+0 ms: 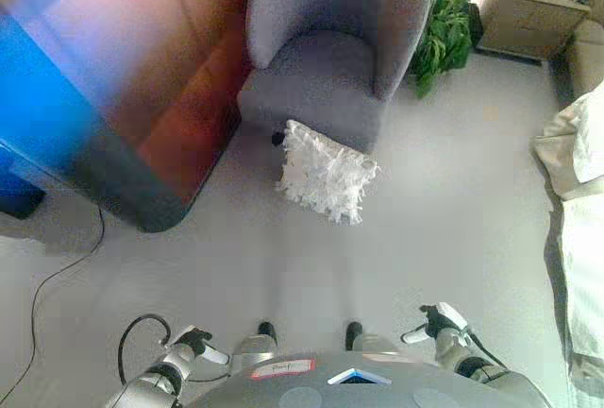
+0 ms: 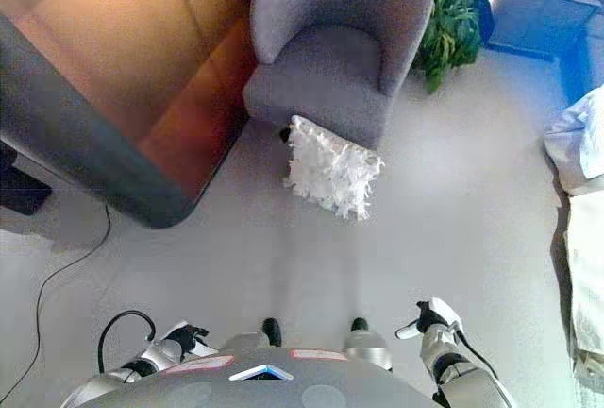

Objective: Pick up the pillow and put it on the sofa.

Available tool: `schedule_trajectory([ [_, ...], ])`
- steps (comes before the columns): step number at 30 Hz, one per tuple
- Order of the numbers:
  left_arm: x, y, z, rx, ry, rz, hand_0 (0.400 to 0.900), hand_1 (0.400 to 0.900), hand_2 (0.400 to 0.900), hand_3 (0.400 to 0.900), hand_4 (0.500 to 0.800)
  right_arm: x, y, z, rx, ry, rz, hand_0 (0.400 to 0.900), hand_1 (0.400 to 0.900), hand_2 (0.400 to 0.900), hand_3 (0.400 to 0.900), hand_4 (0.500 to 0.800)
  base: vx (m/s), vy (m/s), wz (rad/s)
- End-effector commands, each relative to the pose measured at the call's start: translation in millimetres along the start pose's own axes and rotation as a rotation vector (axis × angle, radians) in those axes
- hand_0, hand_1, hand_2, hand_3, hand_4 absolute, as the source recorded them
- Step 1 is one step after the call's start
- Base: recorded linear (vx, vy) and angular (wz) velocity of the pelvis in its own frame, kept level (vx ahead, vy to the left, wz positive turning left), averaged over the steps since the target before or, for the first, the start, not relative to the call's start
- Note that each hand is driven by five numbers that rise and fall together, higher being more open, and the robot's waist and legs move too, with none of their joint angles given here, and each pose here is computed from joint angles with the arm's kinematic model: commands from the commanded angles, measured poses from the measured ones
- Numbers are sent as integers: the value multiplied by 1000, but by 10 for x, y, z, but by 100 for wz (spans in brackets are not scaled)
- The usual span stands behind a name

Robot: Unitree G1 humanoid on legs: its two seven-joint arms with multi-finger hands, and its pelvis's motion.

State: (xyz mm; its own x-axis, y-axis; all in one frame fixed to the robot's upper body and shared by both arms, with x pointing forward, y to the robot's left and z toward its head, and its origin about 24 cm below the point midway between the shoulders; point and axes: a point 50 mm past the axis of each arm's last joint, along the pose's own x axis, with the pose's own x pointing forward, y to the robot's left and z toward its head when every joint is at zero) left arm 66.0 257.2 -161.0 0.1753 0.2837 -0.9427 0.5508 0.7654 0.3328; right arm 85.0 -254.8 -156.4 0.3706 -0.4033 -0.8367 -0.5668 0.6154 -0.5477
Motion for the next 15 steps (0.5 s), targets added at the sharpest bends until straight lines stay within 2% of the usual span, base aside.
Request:
schedule_trajectory([
  [1,7,221,96,18,3,64,900,900,900,900,800,79,-370,118,-91,-33,-117,900,900,900,900,800,0,0,0],
  [7,8,204,108,-36,-4,42,900,900,900,900,800,78,-345,97,-140,-11,-89,900,900,900,900,800,-2,-4,2],
  [15,10,194,98,-33,10,38,900,900,900,900,800,71,-262,39,-239,59,10,900,900,900,900,800,3,-7,3],
])
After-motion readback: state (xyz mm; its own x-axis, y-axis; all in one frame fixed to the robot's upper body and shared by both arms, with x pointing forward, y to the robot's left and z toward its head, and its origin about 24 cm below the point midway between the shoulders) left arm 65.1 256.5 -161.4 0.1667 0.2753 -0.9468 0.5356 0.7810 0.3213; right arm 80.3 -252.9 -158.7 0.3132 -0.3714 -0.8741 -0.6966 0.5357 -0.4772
